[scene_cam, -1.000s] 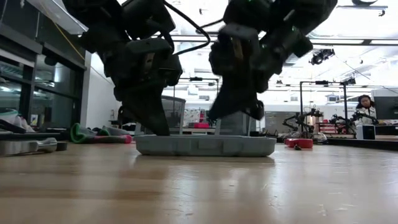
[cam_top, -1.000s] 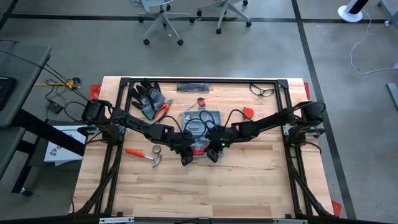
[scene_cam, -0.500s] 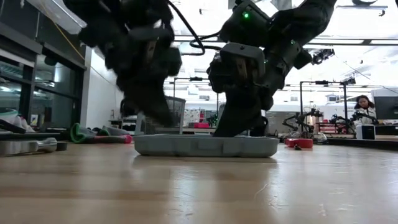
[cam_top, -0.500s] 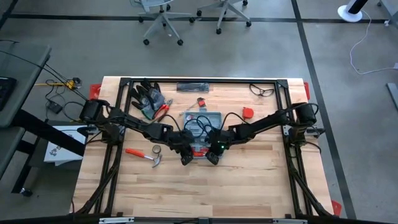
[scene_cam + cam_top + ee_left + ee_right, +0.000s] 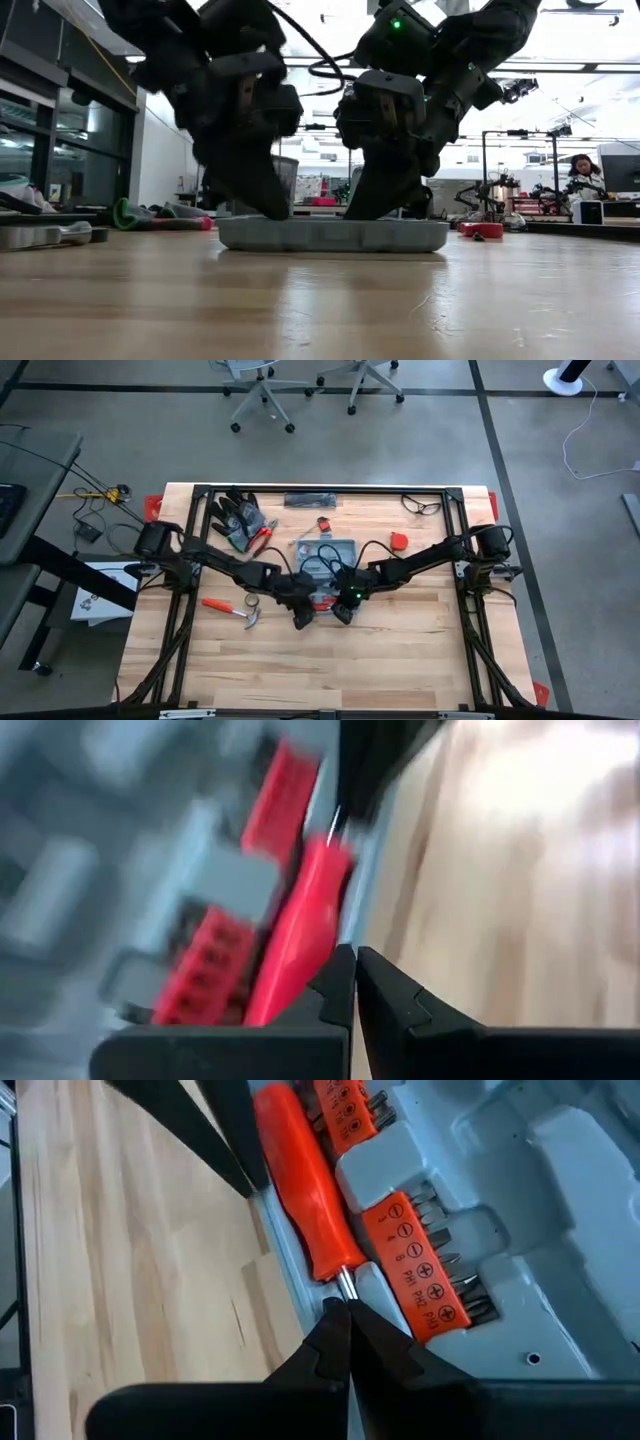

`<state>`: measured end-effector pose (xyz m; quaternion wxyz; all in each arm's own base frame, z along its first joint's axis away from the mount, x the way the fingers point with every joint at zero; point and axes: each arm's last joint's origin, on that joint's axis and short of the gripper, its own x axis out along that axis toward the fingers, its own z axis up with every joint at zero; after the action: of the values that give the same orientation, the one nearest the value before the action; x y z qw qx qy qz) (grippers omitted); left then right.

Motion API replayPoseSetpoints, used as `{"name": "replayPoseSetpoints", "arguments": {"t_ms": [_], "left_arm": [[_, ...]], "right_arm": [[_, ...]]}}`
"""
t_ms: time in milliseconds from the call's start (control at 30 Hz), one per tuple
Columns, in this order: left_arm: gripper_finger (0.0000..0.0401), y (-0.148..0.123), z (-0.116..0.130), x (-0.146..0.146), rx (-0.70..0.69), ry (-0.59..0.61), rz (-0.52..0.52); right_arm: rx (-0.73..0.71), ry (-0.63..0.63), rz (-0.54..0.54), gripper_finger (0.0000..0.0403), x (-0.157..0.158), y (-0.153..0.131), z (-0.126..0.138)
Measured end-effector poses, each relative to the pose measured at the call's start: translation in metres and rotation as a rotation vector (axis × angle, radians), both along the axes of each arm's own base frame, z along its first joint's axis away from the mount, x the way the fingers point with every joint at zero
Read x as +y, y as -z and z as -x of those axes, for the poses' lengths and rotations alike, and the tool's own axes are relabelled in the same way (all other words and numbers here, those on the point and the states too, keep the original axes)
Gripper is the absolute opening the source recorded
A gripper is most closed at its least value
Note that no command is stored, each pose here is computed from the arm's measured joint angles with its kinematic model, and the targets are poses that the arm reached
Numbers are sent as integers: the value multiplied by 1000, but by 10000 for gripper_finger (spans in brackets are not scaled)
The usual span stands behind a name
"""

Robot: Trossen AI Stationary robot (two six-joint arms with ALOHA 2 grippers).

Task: Prefit tool cases
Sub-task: Put the nut driver into the gray prefit tool case, then put the screwdriver into the gray prefit tool case

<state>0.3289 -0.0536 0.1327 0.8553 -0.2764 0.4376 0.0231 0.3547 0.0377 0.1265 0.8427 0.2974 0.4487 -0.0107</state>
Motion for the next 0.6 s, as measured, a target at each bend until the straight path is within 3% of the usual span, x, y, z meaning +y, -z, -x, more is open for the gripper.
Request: {"name": "replayPoseSetpoints", "arguments": {"t_ms": [233,400,600], "left_arm": [[0,-3,-3,5,-27,5,38],[0,-33,1,10,-127,-15,38],[0,-76,16,12,-248,-40,-8]], "right_arm": [[-1,7,2,0,0,0,0],[-28,20,-7,0,0,-10,1],[-157,66,31,0,-4,-50,6]]}}
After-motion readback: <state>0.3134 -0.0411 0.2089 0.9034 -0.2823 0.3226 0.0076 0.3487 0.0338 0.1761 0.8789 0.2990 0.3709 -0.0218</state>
